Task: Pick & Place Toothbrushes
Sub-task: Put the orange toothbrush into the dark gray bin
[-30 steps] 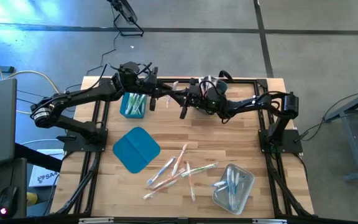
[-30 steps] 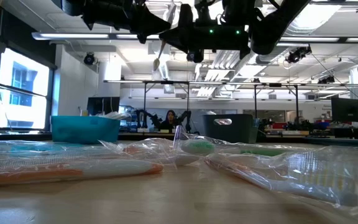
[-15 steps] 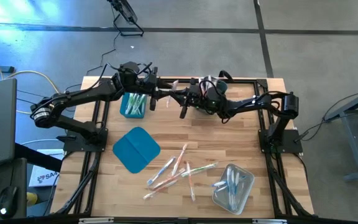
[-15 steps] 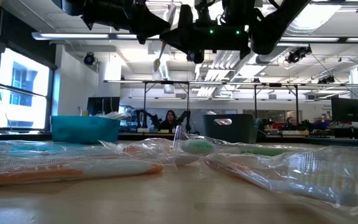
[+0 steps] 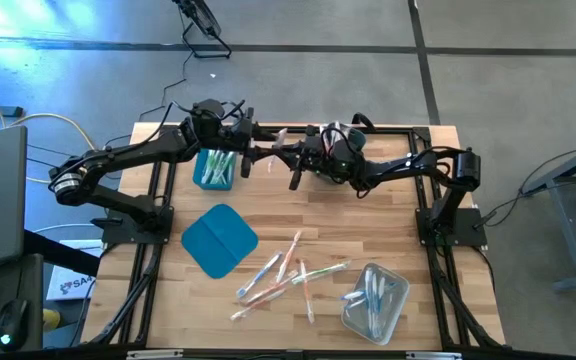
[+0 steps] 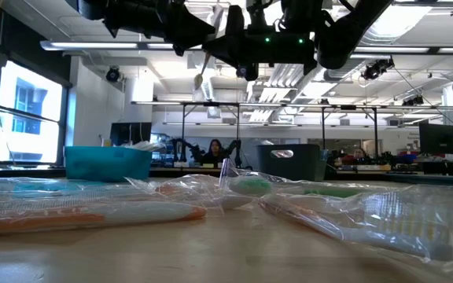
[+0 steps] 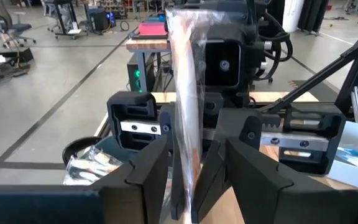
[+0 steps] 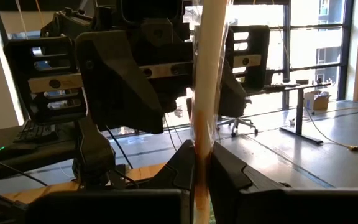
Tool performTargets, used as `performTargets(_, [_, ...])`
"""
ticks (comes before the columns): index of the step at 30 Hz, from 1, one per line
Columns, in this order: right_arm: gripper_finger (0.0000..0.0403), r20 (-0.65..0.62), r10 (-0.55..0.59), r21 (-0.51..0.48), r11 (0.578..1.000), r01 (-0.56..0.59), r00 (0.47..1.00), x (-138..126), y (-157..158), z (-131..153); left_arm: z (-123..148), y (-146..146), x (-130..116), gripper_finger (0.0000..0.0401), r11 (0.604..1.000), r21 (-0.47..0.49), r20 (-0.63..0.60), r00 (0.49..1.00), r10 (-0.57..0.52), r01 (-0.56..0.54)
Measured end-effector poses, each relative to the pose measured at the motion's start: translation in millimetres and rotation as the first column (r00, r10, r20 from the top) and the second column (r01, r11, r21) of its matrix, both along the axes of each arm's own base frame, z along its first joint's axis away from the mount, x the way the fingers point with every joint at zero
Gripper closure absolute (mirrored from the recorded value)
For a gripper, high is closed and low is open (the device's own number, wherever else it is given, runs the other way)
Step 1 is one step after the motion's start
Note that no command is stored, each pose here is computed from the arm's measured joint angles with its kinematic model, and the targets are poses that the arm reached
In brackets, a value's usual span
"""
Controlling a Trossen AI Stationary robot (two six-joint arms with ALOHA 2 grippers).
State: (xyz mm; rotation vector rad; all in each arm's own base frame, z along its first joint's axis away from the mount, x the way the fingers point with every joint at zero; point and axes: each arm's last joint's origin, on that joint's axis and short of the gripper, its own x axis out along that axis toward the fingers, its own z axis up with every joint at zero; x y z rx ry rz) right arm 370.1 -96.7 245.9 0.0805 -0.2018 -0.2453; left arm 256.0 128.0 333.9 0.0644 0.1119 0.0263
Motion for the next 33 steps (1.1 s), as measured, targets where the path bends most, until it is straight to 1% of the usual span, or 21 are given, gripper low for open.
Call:
performTargets(3, [0.0385,0.000,-0.004,0.004,1.000,0.004,1.000,0.0,-0.1,-0.1,-3.3,-0.1,-0.5,0.0244,1.000,-0.016,-0.032,0.999,0.000,0.000])
performTargets(5, [0.0385,-0.008,-0.026,0.010,1.000,0.026,1.000,-0.1,-0.8,-0.9,-6.1,0.0,-1.0,0.0244,1.000,-0.022,-0.059,0.998,0.007,-0.009])
performTargets(12, [0.0385,-0.083,-0.064,0.030,0.997,0.066,0.994,-2.6,-7.0,-4.5,-8.0,0.1,-2.2,0.0244,1.000,-0.010,-0.084,0.996,0.023,-0.024])
performTargets(15, [0.0386,-0.119,-0.075,0.034,0.996,0.080,0.990,-6.2,-6.4,-0.5,-9.0,4.3,-4.8,0.0244,1.000,-0.011,-0.092,0.995,0.028,-0.029])
performTargets(17, [0.0386,-0.128,-0.108,0.028,0.993,0.113,0.986,-8.9,-6.7,3.5,-8.7,8.2,-7.0,0.0244,1.000,-0.013,-0.088,0.996,0.027,-0.028])
performTargets(23, [0.0386,-0.217,-0.179,0.019,0.982,0.188,0.960,-20.1,-5.5,13.9,-10.1,21.5,-15.7,0.0244,0.999,-0.023,-0.079,0.996,0.031,-0.033])
performTargets(27, [0.0386,-0.266,-0.234,0.012,0.969,0.246,0.935,-26.4,-5.4,17.4,-25.2,21.7,-24.8,0.0244,0.999,-0.014,-0.059,0.997,0.044,-0.045])
performTargets(29, [0.0386,-0.287,-0.252,-0.001,0.965,0.263,0.924,-29.9,-5.0,20.2,-34.1,18.6,-34.4,0.0244,0.998,-0.003,-0.030,0.998,0.056,-0.056])
performTargets(33, [0.0386,-0.322,-0.291,-0.015,0.953,0.302,0.901,-32.4,-5.8,19.0,-54.0,10.1,-57.6,0.0244,0.996,-0.021,0.003,0.996,0.089,-0.089])
